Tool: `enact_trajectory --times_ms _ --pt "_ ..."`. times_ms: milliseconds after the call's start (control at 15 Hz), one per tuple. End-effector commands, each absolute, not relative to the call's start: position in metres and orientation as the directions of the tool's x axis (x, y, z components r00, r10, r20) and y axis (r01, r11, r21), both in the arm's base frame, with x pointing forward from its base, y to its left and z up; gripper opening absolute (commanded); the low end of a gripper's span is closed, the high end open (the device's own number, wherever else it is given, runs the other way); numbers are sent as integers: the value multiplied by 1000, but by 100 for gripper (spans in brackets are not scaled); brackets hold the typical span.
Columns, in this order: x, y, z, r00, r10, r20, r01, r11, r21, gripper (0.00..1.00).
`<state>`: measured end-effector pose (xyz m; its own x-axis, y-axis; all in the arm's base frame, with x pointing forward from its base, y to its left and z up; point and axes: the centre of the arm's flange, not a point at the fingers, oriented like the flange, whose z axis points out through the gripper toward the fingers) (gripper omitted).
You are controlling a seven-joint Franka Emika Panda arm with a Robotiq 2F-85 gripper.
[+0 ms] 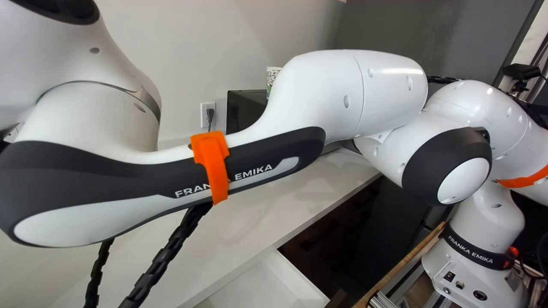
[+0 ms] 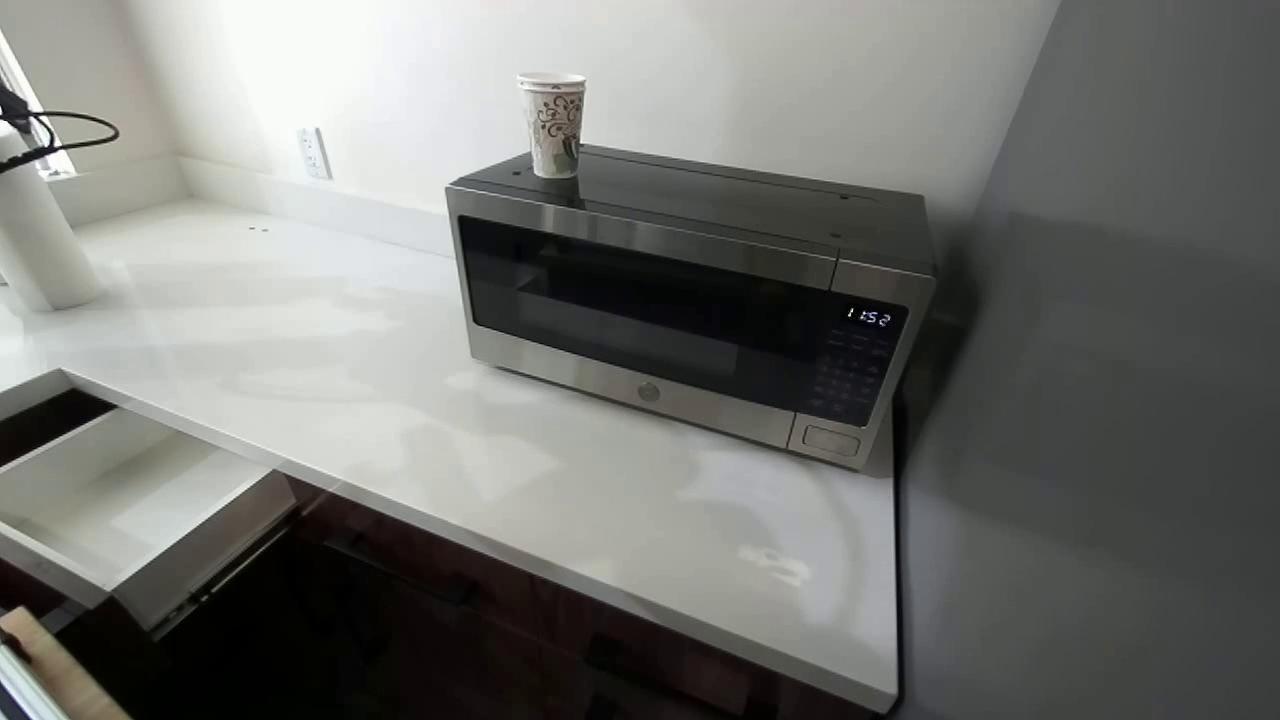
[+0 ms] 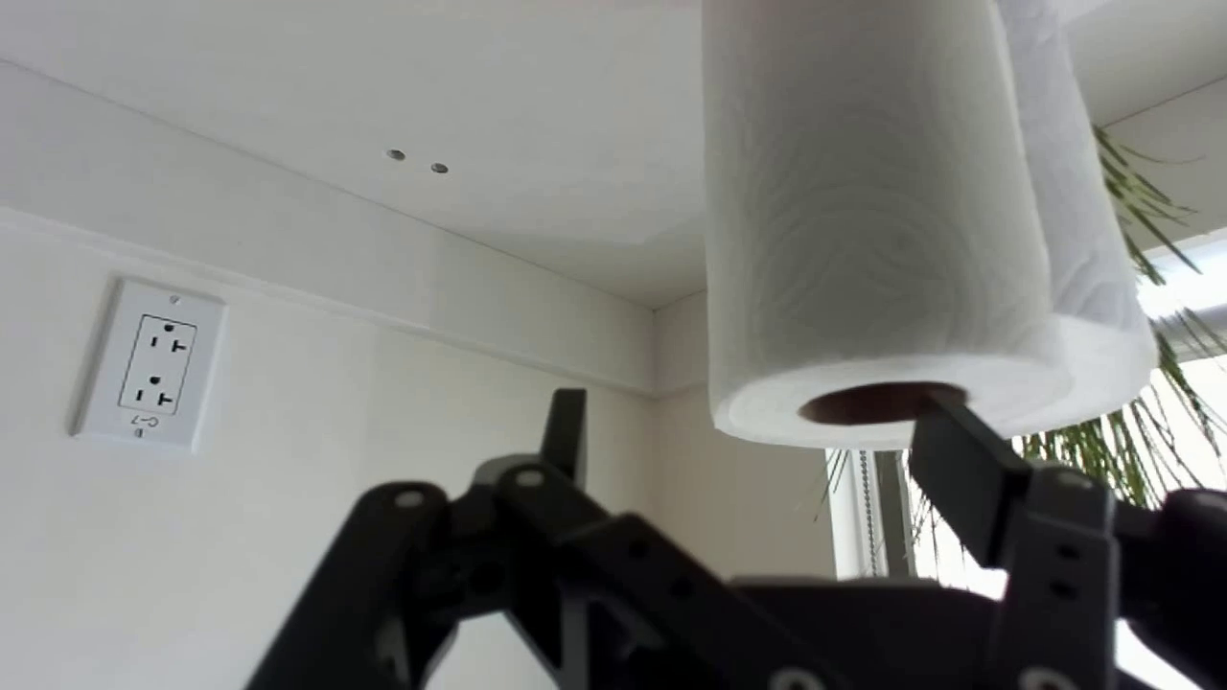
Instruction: Put the paper roll on the microwave
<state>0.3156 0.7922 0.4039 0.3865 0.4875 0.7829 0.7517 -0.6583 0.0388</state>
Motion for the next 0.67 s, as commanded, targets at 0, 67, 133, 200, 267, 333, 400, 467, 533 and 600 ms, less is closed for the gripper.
enact_trajectory --times_ms 0,67,133,200,267,333,400,467,533,600 --pt "335 857 395 379 493 783 756 -653 44 69" --pt "335 859 392 378 500 779 758 -650 50 68" --pt "334 861 391 378 505 776 761 -647 50 56" --pt "334 863 392 379 504 776 762 -645 47 51" --pt "333 863 393 378 505 776 764 -644 46 35" --pt "332 863 395 377 500 780 765 -643 43 29" --pt "332 863 397 376 499 781 766 -642 41 20" --pt "331 863 398 379 499 779 765 -642 39 13" --pt "331 863 399 382 497 779 768 -640 32 7" --pt "330 863 400 385 498 777 769 -638 28 1"
